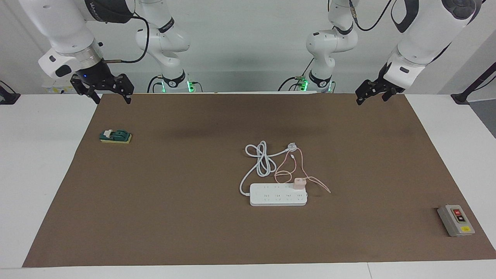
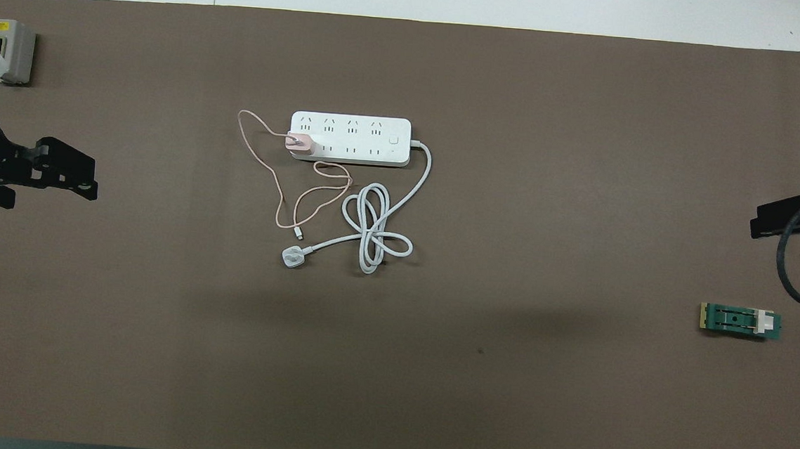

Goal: Plug charger into power strip

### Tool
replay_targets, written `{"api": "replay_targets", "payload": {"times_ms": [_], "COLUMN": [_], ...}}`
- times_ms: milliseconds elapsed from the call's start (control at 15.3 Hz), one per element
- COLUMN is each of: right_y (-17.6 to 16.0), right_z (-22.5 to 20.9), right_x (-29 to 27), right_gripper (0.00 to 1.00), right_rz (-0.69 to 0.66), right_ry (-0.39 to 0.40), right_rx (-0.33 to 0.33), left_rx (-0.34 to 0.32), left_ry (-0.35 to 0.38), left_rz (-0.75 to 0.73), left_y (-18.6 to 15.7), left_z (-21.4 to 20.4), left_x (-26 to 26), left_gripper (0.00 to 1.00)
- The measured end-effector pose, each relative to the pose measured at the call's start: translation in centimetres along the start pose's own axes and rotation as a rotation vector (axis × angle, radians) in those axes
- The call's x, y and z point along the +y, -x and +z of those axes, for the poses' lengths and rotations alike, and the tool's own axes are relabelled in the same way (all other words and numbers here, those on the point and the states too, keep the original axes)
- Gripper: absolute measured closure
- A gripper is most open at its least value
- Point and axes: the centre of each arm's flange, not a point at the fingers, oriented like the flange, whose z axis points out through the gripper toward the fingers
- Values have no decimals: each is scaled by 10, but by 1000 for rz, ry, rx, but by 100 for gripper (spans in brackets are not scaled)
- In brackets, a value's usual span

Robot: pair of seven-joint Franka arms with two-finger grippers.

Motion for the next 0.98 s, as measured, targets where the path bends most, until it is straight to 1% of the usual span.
{"api": "replay_targets", "payload": {"times_ms": [457,980], "right_y": [0,0], "right_z": [0,0], "right_x": [0,0], "right_gripper": [0,0], "right_rz": [0,-1], "right_ry": [0,0], "right_rx": [0,0], "left_rx": [-9,3], "left_ry": [-1,-1], "left_rz": [-10,25], "left_y": [-5,-4], "left_z": [4,1], "left_x": [-5,-5], "left_gripper": [0,0]}}
